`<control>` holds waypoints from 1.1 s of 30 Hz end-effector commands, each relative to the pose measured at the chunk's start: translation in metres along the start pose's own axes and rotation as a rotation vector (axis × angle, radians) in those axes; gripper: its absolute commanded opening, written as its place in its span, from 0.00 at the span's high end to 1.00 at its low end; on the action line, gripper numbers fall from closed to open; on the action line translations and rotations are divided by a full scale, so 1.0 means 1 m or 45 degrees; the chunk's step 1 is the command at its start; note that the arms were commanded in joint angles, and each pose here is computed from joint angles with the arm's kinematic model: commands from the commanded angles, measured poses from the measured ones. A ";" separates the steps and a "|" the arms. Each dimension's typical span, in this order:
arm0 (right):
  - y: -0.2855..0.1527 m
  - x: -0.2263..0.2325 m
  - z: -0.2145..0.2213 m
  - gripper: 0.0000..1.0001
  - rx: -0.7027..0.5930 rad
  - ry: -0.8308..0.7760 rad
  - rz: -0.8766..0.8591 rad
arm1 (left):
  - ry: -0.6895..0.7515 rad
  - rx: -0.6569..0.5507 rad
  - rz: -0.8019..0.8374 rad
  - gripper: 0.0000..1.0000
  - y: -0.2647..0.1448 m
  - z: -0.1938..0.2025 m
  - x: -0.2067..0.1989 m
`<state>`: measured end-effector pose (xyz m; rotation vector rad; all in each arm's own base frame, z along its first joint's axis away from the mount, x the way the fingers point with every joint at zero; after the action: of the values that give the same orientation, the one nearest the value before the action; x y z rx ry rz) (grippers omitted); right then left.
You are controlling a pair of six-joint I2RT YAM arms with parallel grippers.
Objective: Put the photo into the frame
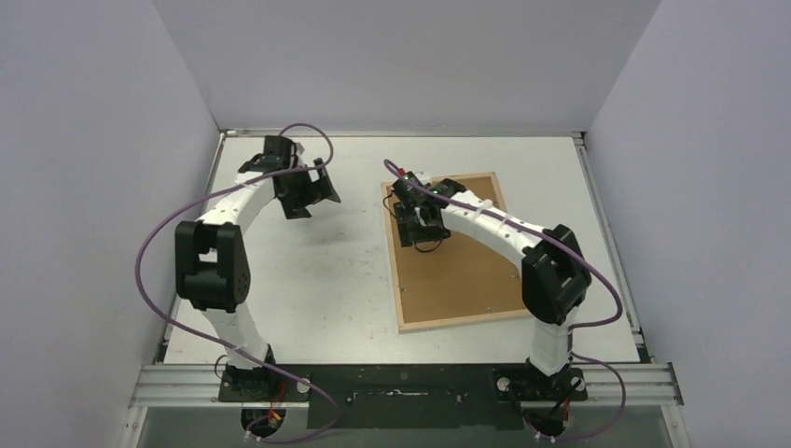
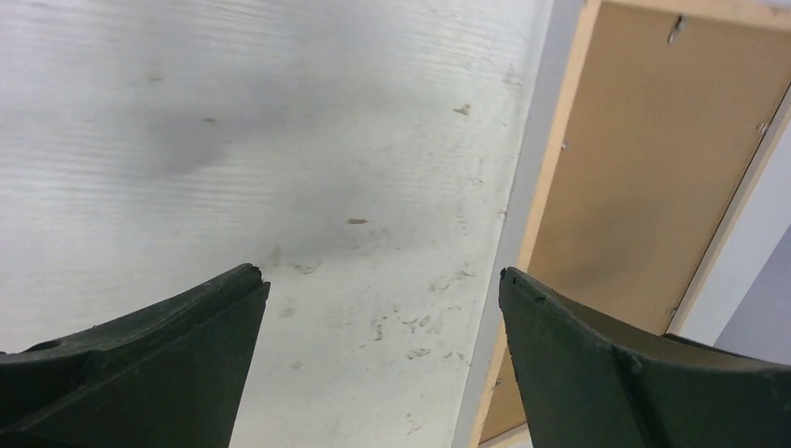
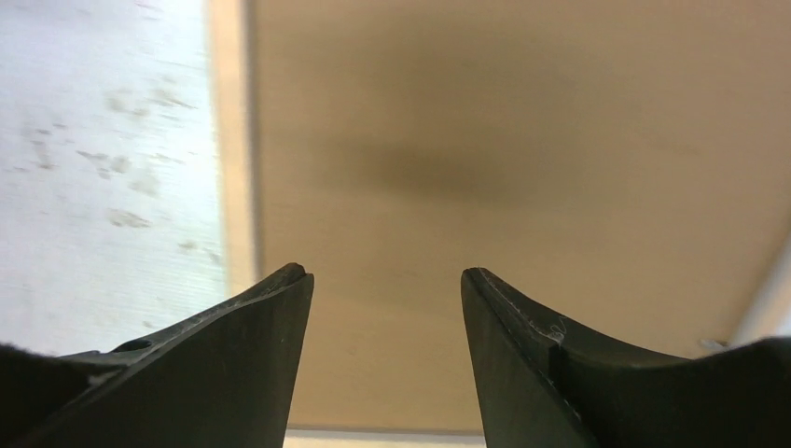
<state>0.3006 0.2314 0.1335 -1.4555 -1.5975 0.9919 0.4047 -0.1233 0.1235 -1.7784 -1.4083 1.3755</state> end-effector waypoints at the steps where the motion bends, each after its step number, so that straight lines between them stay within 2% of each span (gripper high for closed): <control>1: 0.006 0.054 -0.013 0.39 -0.057 0.053 -0.086 | -0.107 -0.197 -0.023 0.06 -0.033 -0.018 0.031; 10: 0.044 0.100 0.008 0.42 0.078 -0.046 -0.089 | -0.197 -0.167 -0.007 0.07 -0.048 0.014 0.062; 15: 0.054 0.106 0.015 0.55 0.128 -0.066 -0.067 | -0.236 -0.124 0.031 0.08 -0.045 0.034 0.064; 19: 0.062 0.102 0.022 0.64 0.158 -0.066 -0.018 | -0.281 -0.067 0.125 0.14 -0.036 0.053 0.059; 25: 0.072 0.100 0.027 0.70 0.205 -0.030 -0.019 | -0.300 -0.061 0.210 0.16 -0.032 0.071 0.053; 29: 0.072 0.105 0.021 0.87 0.201 0.007 -0.077 | -0.313 -0.052 0.314 0.19 -0.031 0.079 0.044; 33: 0.059 0.116 0.001 0.95 0.142 0.063 -0.166 | -0.267 -0.037 0.417 0.21 -0.029 0.087 0.027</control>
<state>0.2988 0.3296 0.0603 -1.3104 -1.4907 1.0941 0.3040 -0.0854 0.0803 -1.7674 -1.3776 1.7994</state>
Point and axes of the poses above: each gripper's point midway between its finger pads, its own y axis out along the fingers, its own x axis along the line the jaws close on, z = x × y, the point moved 3 cm from there along -y, back along the fingers, and after that the axes turned 8 degrees about y, right-handed, at the moved point
